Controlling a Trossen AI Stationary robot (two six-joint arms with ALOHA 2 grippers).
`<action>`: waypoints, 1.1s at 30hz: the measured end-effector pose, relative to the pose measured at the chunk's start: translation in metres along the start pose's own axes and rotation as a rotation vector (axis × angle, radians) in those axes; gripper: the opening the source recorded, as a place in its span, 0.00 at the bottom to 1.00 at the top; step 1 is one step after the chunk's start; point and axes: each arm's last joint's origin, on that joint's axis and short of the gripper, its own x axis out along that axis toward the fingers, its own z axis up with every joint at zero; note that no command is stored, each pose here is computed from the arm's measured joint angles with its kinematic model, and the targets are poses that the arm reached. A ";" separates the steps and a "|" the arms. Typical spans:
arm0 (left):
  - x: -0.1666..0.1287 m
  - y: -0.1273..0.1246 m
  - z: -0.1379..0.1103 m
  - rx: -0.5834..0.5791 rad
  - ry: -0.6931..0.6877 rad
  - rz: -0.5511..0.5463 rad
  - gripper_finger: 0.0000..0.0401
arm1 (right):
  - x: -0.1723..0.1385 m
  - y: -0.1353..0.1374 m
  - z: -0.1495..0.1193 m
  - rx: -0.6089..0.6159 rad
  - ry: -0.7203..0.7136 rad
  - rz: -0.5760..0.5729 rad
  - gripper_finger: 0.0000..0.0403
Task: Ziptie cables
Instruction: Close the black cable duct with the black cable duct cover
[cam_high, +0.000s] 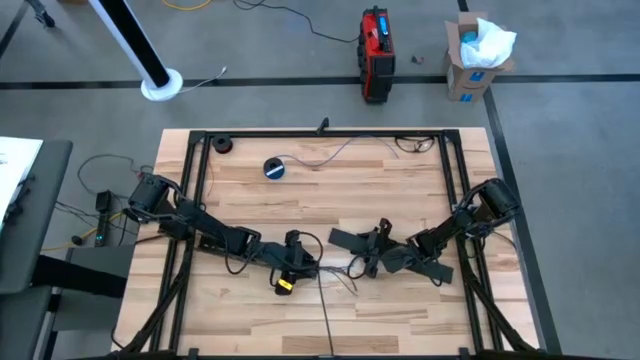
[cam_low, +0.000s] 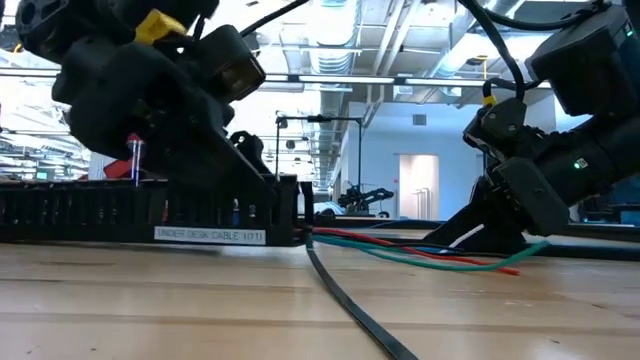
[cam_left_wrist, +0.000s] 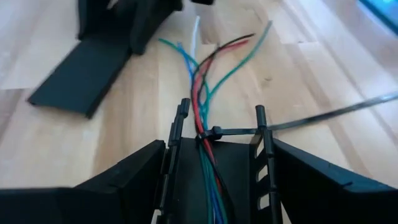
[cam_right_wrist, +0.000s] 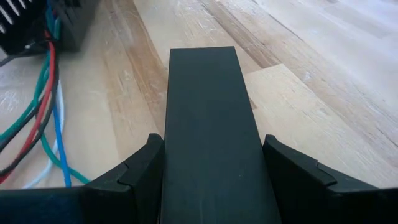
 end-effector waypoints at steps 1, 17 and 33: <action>0.000 0.000 0.001 0.002 -0.011 0.001 0.66 | 0.000 0.000 0.000 0.000 0.000 0.000 0.56; 0.000 -0.001 0.005 -0.010 -0.054 0.000 0.66 | 0.004 -0.004 0.003 0.010 -0.006 -0.007 0.56; 0.019 -0.015 -0.013 -0.090 -0.067 -0.098 0.66 | 0.004 -0.004 0.003 -0.005 -0.004 -0.005 0.56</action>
